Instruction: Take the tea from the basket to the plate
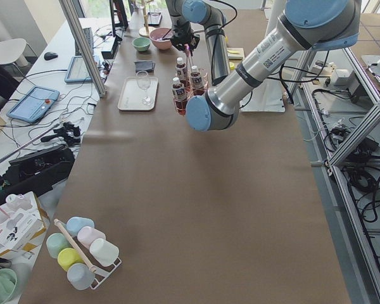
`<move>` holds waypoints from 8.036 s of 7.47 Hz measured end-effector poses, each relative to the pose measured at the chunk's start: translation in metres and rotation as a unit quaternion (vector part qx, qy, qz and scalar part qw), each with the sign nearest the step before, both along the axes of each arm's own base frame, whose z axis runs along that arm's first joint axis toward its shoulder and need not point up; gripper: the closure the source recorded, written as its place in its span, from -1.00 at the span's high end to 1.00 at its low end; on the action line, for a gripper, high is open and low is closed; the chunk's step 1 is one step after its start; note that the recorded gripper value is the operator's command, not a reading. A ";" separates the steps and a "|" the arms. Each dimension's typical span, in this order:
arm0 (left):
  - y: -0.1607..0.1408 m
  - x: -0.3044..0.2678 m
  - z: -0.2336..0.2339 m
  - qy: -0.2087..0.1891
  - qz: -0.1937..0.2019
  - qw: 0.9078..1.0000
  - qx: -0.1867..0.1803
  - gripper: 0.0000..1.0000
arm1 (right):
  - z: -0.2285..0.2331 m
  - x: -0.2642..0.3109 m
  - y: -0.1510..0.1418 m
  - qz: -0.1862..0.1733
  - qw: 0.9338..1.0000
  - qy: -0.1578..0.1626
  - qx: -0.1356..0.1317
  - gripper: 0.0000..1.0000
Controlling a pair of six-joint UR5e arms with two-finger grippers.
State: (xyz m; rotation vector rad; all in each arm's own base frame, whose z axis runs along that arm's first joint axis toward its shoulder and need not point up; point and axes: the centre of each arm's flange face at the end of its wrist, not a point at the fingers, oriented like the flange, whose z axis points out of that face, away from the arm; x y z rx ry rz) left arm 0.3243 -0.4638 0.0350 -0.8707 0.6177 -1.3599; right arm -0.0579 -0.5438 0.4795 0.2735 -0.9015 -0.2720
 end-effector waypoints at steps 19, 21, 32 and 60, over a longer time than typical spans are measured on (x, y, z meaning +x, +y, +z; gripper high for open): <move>0.060 0.112 -0.022 -0.003 -0.006 0.999 0.032 -1.00 | -0.156 -0.102 0.016 -0.031 0.983 -0.051 0.172 0.98; 0.061 0.111 -0.024 -0.001 -0.006 0.999 0.032 -1.00 | -0.205 -0.168 0.034 -0.048 0.978 -0.077 0.188 0.98; 0.065 0.113 -0.021 0.007 -0.013 1.000 0.023 -1.00 | -0.278 -0.314 0.166 -0.125 0.955 -0.120 0.240 0.67; 0.065 0.113 -0.017 0.005 -0.011 1.000 0.024 -1.00 | -0.305 -0.352 0.172 -0.094 0.943 -0.117 0.297 -1.00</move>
